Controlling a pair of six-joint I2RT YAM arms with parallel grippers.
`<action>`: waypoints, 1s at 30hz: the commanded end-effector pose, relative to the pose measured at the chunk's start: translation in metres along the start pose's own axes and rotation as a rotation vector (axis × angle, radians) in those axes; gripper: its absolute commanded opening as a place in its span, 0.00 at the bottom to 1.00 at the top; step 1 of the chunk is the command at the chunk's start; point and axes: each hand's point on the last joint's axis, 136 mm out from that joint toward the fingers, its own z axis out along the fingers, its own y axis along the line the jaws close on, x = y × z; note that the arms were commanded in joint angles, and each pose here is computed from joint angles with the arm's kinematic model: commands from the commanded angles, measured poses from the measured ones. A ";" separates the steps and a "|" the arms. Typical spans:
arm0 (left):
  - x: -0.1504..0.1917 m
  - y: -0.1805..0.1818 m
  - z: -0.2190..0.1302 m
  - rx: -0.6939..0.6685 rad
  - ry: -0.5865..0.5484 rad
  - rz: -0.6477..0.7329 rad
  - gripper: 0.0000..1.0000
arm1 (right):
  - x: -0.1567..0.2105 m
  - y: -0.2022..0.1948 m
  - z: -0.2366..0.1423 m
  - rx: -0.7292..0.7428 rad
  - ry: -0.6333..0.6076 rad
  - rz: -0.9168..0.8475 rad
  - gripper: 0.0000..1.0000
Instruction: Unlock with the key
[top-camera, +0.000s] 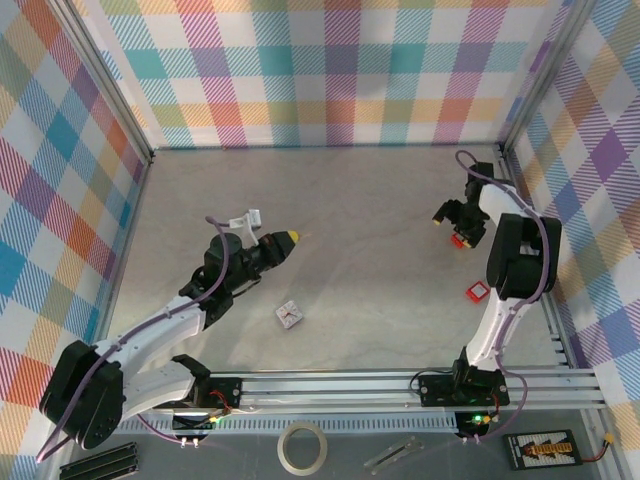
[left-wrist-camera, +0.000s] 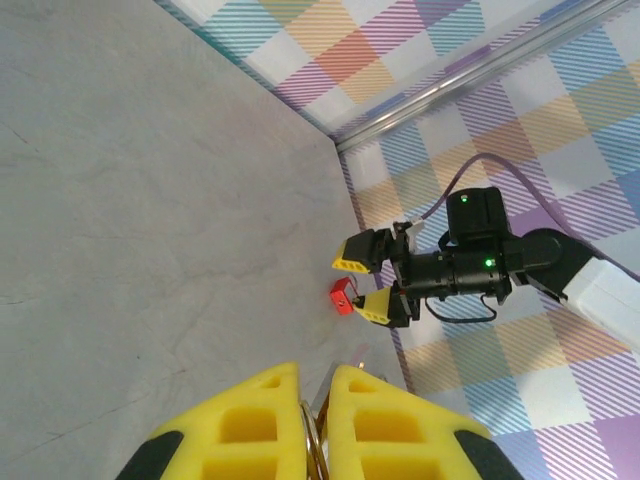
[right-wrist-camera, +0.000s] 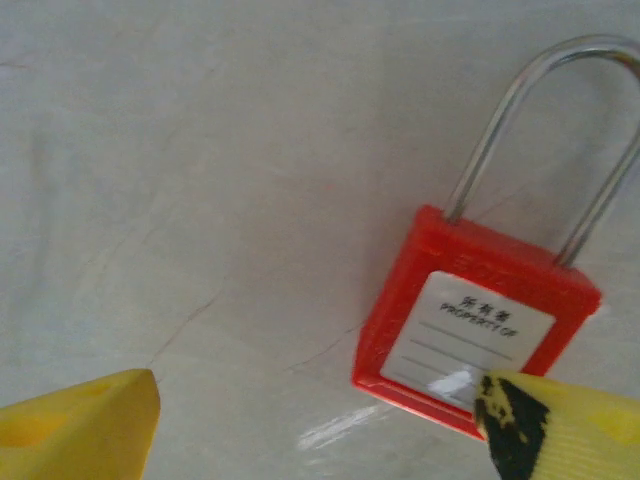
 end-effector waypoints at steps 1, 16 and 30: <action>-0.002 -0.005 -0.005 -0.015 -0.010 0.043 0.00 | -0.007 -0.006 -0.006 0.038 0.011 0.009 0.81; 0.002 -0.001 -0.007 -0.033 0.005 0.048 0.00 | 0.000 -0.031 -0.015 0.101 0.009 0.034 0.80; 0.002 0.001 -0.016 -0.057 0.004 0.068 0.00 | -0.006 -0.035 0.023 0.123 0.091 0.049 0.73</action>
